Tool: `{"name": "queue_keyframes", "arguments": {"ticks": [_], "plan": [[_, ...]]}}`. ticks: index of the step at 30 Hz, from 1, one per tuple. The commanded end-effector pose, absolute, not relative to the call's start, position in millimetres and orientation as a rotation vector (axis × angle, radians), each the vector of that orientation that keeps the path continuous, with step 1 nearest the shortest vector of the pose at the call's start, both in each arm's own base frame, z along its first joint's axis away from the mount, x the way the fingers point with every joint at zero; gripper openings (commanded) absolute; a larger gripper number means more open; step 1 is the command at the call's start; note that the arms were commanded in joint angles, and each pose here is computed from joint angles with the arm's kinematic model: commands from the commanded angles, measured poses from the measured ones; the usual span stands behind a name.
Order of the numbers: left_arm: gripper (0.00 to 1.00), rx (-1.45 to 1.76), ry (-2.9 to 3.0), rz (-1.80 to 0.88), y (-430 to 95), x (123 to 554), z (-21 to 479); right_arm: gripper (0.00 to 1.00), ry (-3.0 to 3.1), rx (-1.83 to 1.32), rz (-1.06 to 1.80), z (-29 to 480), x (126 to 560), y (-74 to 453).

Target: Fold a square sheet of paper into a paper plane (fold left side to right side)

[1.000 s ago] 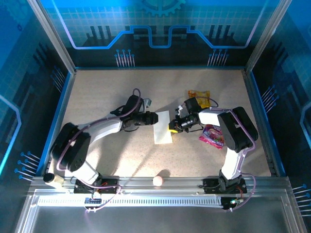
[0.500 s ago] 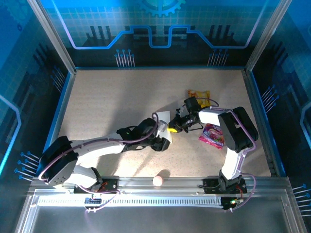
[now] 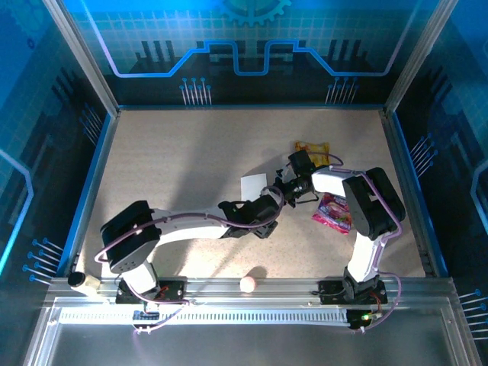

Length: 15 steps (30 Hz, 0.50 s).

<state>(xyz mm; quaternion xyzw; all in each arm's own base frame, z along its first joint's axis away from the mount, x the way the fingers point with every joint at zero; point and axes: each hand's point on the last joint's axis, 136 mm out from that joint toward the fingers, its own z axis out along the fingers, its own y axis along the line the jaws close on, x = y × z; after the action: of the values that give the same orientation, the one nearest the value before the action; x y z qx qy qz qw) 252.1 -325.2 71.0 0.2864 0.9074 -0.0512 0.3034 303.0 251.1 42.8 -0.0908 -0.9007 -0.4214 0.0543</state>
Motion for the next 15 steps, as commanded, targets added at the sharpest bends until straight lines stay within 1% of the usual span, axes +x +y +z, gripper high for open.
{"name": "queue_keyframes", "arguments": {"ticks": [1,9,12,15], "plan": [[0.68,0.763,2.400,-0.032,-321.1,260.5,66.8,0.08,-2.731,-0.282,-1.277,47.5,302.1,251.8],[0.56,0.762,2.415,-0.049,-329.3,262.0,53.4,0.08,-2.719,-0.293,-1.288,46.2,301.2,255.4],[0.47,0.753,2.417,-0.035,-330.4,264.3,52.0,0.08,-2.718,-0.299,-1.288,45.0,301.6,256.5],[0.35,0.747,2.419,-0.029,-328.5,264.5,51.0,0.08,-2.719,-0.301,-1.280,43.1,300.4,256.2]]}}
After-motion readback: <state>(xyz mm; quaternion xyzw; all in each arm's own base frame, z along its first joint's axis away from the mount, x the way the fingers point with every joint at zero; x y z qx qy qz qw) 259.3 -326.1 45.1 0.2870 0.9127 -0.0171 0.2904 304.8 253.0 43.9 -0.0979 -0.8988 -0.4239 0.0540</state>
